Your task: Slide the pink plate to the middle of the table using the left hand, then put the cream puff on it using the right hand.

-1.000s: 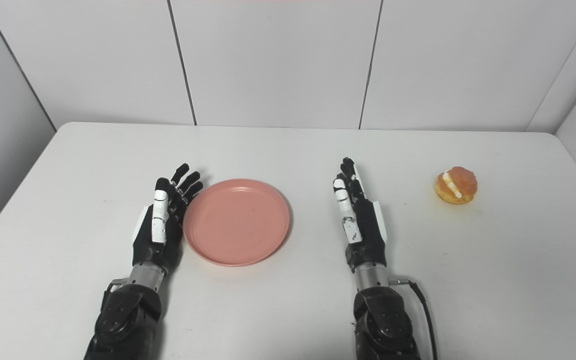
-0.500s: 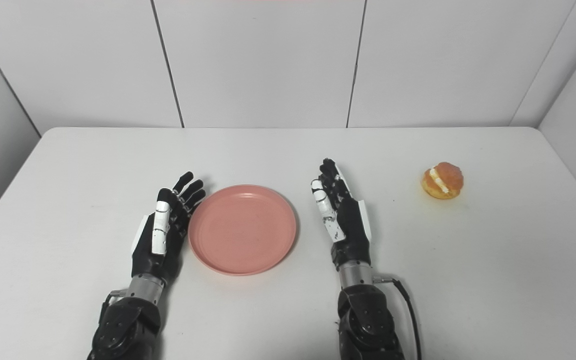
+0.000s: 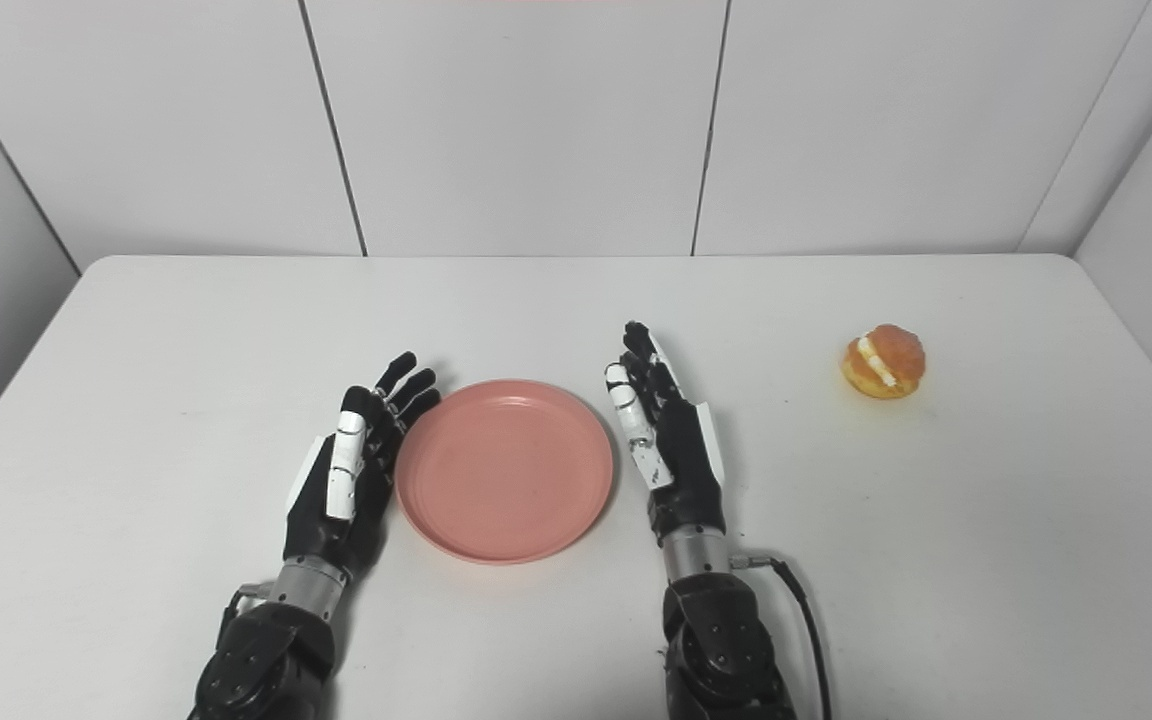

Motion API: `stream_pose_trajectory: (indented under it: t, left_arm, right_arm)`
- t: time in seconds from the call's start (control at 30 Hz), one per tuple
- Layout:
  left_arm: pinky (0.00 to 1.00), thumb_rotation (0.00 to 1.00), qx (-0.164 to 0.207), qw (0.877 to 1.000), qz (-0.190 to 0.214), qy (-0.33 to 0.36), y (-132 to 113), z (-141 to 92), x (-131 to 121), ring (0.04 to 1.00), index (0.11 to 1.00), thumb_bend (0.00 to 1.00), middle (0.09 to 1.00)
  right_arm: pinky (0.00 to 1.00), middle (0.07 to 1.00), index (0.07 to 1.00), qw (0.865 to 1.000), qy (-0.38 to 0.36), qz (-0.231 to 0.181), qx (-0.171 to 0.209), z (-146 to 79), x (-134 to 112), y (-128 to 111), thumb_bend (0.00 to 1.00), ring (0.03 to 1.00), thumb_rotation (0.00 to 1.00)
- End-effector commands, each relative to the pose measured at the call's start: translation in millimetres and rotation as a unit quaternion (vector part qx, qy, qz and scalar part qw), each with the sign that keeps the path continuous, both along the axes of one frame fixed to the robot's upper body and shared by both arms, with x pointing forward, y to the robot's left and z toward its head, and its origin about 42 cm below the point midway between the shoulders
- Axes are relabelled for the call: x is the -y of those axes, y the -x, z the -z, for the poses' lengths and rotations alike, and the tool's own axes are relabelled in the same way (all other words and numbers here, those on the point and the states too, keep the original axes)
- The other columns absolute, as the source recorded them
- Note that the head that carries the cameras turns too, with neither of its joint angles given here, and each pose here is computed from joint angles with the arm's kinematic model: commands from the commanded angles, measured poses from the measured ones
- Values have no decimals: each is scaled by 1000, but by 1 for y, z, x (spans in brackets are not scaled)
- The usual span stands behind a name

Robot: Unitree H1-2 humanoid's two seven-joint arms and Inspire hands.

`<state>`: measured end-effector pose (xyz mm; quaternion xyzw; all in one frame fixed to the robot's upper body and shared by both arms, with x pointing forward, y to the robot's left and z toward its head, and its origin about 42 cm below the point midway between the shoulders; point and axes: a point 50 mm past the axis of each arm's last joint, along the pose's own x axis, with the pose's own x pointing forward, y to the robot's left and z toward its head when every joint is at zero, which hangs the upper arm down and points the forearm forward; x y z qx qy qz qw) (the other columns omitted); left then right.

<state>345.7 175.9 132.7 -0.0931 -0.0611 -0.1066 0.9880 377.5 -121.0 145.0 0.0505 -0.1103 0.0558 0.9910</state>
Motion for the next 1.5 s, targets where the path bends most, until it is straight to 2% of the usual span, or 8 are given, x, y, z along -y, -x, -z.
stream_pose_trajectory:
  t: [0.0, 0.3, 0.57, 0.9, 1.07, 1.2, 1.33, 1.47]
  left_arm:
    - [951, 1000, -20, 1000, 4, -3, 4, 13, -1, 926, 900, 679, 912]
    - [912, 967, -6, 998, -59, -9, -19, 18, -21, 921, 910, 616, 920]
    - [999, 1000, -8, 997, -70, -14, -32, 23, -36, 973, 957, 632, 966]
    - [995, 1000, -12, 998, -61, -16, -31, 26, -34, 971, 964, 636, 974]
    - [982, 1000, -24, 998, -60, -1, -26, 24, -31, 965, 961, 623, 973]
    - [919, 1000, -28, 998, -63, 16, -22, 25, -27, 914, 900, 593, 917]
    - [854, 957, -24, 998, -60, 13, -18, 29, -26, 863, 849, 616, 864]
    - [823, 946, -19, 998, -56, 7, -14, 27, -26, 833, 825, 608, 839]
  right_arm:
    - [931, 934, 900, 1000, -9, 2, -7, 7, -3, 6, 556, 929, 788]
    - [939, 932, 915, 1000, -10, 5, -11, 8, 0, 0, 605, 938, 777]
    - [998, 971, 959, 1000, 7, 0, 1, 3, 10, -9, 619, 970, 869]
    - [990, 961, 955, 999, 15, 27, 19, -4, 28, -23, 660, 960, 822]
    - [1000, 985, 975, 997, 24, 50, 58, -19, 46, -39, 662, 982, 816]
    - [997, 972, 955, 993, 22, 98, 66, -33, 61, -46, 684, 981, 720]
    - [943, 921, 922, 979, 79, 159, 103, -53, 83, -53, 613, 937, 745]
    - [907, 916, 918, 967, 99, 198, 125, -73, 105, -56, 614, 925, 683]
